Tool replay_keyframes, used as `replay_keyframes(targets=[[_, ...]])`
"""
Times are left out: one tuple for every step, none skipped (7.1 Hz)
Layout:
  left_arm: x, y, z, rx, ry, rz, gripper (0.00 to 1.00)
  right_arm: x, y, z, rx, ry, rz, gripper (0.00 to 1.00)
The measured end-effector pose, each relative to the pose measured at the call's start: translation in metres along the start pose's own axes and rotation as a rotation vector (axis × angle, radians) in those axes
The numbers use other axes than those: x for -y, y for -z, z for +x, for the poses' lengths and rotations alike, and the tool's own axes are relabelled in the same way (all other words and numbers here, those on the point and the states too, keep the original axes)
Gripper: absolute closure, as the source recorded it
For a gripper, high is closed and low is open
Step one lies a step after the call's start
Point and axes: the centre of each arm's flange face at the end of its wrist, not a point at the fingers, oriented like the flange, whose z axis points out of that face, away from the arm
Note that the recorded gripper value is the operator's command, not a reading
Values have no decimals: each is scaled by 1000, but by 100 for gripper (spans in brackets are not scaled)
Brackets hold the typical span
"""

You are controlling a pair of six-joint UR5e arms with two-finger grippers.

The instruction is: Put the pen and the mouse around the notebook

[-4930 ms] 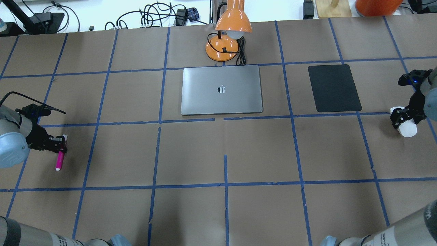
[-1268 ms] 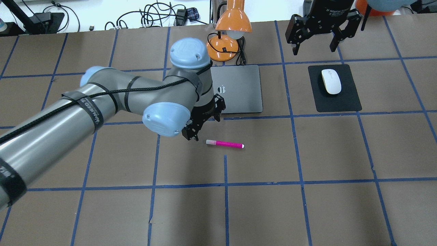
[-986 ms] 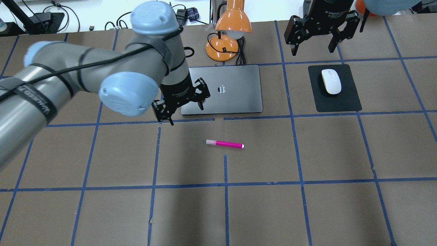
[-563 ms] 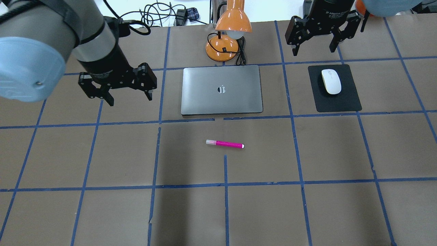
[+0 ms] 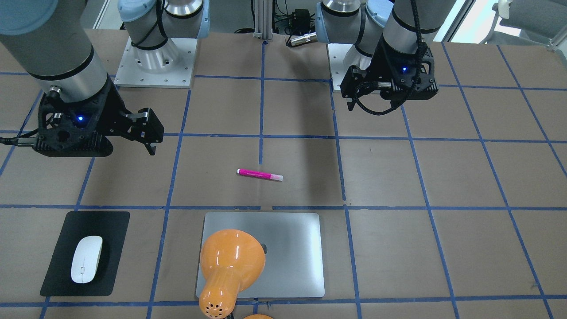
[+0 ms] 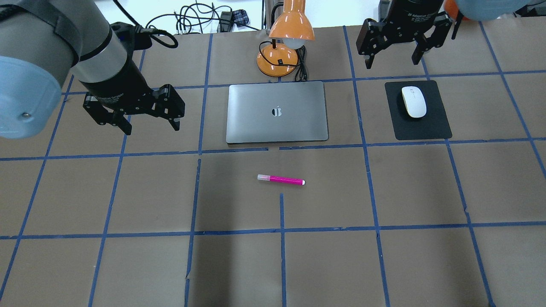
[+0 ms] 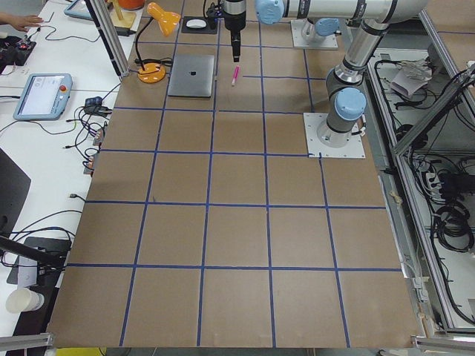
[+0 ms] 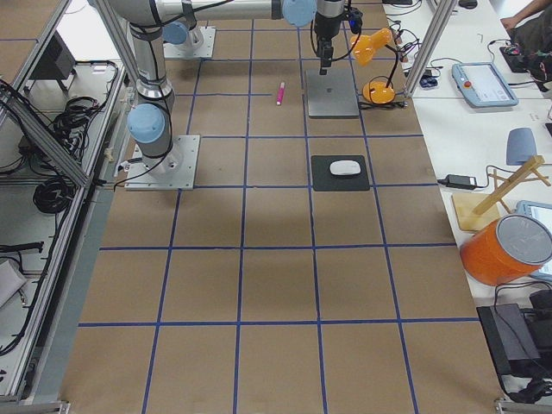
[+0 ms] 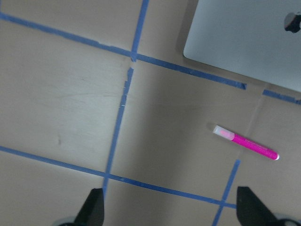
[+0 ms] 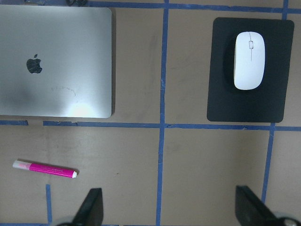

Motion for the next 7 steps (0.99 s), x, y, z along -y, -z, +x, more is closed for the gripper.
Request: replay_keyframes(targets=[[0,1,0,-1,1,6,0,0,2,0,3,1,7,0],[1,2,0,-1,1,14,0,1,3,-1,4,2,17,0],[1,3,0,-1,1,18,0,2,3,-1,5,3,23,0],[1,3,0,-2,2,19,0,2,3,-1,6,4,24,0],[2,3,-1,-2,2,20,0,2,3,-1,7,4,24,0],[2,4,-2,0,0,23,0,2,3,-2,8,3,24,0],[2,4,-2,2,-1,26,0,3,2,-3,18,2,23,0]])
